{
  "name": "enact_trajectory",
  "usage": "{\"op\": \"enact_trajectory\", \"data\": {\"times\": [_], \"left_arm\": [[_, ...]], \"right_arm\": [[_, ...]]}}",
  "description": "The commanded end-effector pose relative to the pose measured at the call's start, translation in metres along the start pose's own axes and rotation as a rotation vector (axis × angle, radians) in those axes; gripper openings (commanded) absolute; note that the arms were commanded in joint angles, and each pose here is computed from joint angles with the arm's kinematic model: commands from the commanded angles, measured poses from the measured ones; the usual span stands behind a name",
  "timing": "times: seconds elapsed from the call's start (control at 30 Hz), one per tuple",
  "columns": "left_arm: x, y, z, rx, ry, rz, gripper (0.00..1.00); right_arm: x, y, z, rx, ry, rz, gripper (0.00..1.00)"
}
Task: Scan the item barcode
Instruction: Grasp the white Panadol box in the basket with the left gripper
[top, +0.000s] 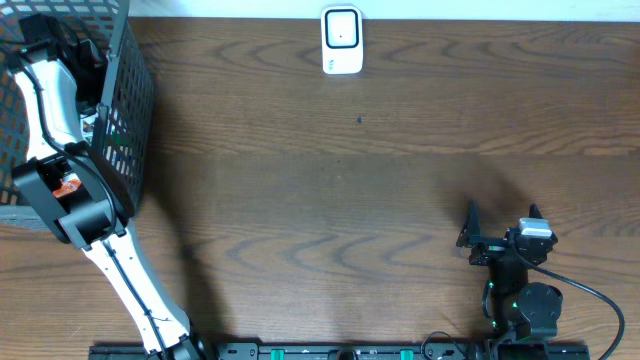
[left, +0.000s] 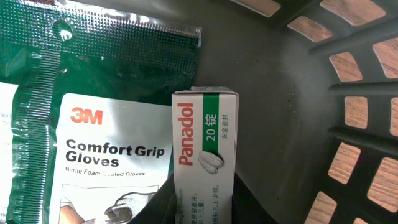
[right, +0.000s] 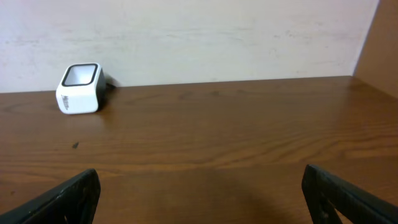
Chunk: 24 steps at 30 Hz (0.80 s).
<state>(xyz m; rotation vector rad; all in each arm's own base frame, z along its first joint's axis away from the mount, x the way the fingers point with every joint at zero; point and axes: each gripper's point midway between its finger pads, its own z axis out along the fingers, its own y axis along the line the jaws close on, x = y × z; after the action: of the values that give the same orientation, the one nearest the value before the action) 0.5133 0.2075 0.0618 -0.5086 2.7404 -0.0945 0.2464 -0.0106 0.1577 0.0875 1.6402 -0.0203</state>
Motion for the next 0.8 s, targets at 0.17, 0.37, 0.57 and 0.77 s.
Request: {"op": "enact_trajectory", "data": {"times": [0.17, 0.37, 0.57, 0.77], "left_arm": [[-0.037, 0.001, -0.090, -0.091, -0.194, 0.014, 0.21], [-0.051, -0.007, -0.176, -0.120, -0.355, 0.020, 0.21], [-0.049, -0.026, -0.300, -0.091, -0.596, -0.059, 0.21], [-0.009, -0.070, -0.396, -0.015, -0.737, -0.044, 0.21]], "right_arm": [[0.000, 0.002, 0.000, -0.010, 0.000, 0.012, 0.99], [0.000, 0.002, 0.000, -0.010, 0.000, 0.012, 0.99], [0.000, 0.002, 0.000, -0.010, 0.000, 0.012, 0.99], [0.000, 0.002, 0.000, -0.010, 0.000, 0.012, 0.99]]}}
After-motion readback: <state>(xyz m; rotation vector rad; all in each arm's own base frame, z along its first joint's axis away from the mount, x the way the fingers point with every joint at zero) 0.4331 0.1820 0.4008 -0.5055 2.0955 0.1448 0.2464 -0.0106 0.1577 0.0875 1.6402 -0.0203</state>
